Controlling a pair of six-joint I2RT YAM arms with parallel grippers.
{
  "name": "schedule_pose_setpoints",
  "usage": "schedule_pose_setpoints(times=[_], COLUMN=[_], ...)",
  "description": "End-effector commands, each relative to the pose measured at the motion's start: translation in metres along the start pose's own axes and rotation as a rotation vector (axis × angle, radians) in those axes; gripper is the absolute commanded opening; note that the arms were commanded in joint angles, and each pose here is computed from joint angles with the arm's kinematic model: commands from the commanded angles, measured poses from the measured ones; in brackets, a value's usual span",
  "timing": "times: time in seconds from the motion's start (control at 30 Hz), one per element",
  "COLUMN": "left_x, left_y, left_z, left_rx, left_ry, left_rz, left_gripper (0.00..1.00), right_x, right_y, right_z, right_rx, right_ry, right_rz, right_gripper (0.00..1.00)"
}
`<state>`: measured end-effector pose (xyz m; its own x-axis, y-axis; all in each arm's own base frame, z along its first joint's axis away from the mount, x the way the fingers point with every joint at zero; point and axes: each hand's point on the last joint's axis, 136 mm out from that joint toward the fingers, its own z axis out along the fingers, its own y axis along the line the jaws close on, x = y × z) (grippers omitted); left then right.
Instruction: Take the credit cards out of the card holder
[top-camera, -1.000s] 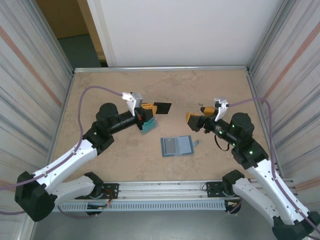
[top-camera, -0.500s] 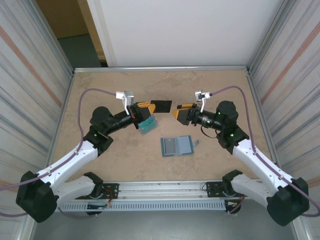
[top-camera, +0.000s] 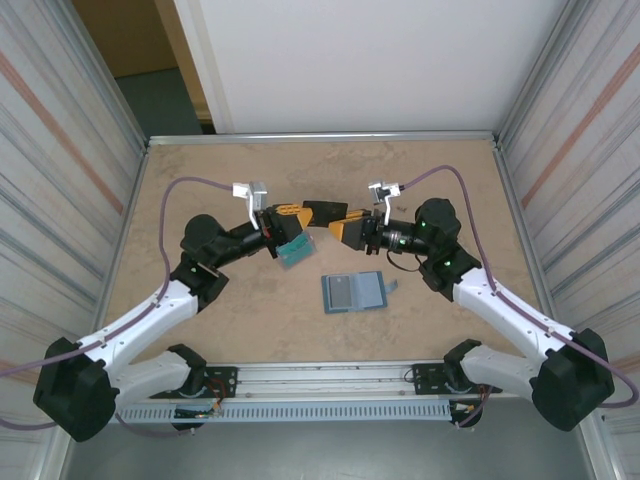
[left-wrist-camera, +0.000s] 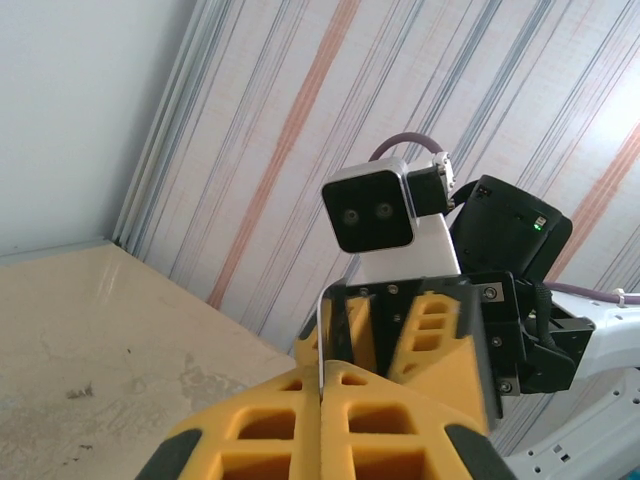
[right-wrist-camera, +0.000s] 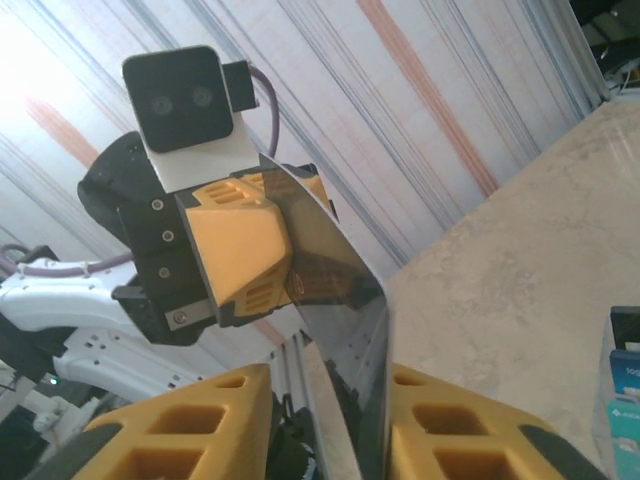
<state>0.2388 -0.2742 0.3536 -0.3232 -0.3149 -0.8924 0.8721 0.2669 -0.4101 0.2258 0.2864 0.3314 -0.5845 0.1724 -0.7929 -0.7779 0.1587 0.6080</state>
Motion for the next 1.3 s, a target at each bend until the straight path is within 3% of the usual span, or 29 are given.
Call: schedule_pose_setpoints(times=[0.0, 0.13, 0.2, 0.23, 0.37, 0.47, 0.5, 0.83, 0.97, 1.27], left_x=[0.001, 0.004, 0.006, 0.008, 0.011, 0.009, 0.008, 0.01, 0.021, 0.048], left_y=[-0.003, -0.002, -0.002, -0.002, -0.004, -0.006, -0.006, -0.011, -0.023, -0.042], left_z=[0.0, -0.001, 0.001, 0.001, 0.001, -0.003, -0.005, -0.018, -0.015, 0.004], left_rx=[0.023, 0.019, 0.018, 0.013, -0.014, -0.048, -0.063, -0.107, -0.03, 0.12], left_ry=[-0.003, 0.012, 0.036, 0.058, 0.167, 0.222, 0.234, 0.438, 0.547, 0.754], left_rz=[-0.001, -0.006, -0.003, 0.0, 0.039, 0.088, 0.104, 0.255, 0.264, 0.206], left_gripper=[0.0, 0.0, 0.0, 0.06, 0.67, 0.94, 0.98, 0.99, 0.99, 0.79], right_x=[-0.018, -0.017, -0.015, -0.014, -0.002, 0.009, 0.013, 0.042, 0.048, 0.055], right_y=[0.022, 0.021, 0.019, 0.019, 0.016, 0.008, 0.006, 0.018, 0.021, 0.026], right_z=[0.0, -0.002, -0.003, -0.003, -0.01, -0.013, -0.014, -0.034, -0.038, -0.038], right_rx=[-0.059, -0.044, -0.028, -0.016, 0.038, 0.083, 0.09, 0.104, 0.1, 0.058], right_ry=[-0.038, -0.042, -0.025, -0.015, 0.05, 0.098, 0.116, 0.247, 0.282, 0.324], right_rz=[-0.083, -0.089, -0.092, -0.096, -0.136, -0.143, -0.141, -0.24, -0.26, -0.26], right_gripper=[0.14, 0.01, 0.0, 0.0, 0.0, 0.0, 0.0, 0.0, 0.0, 0.0])
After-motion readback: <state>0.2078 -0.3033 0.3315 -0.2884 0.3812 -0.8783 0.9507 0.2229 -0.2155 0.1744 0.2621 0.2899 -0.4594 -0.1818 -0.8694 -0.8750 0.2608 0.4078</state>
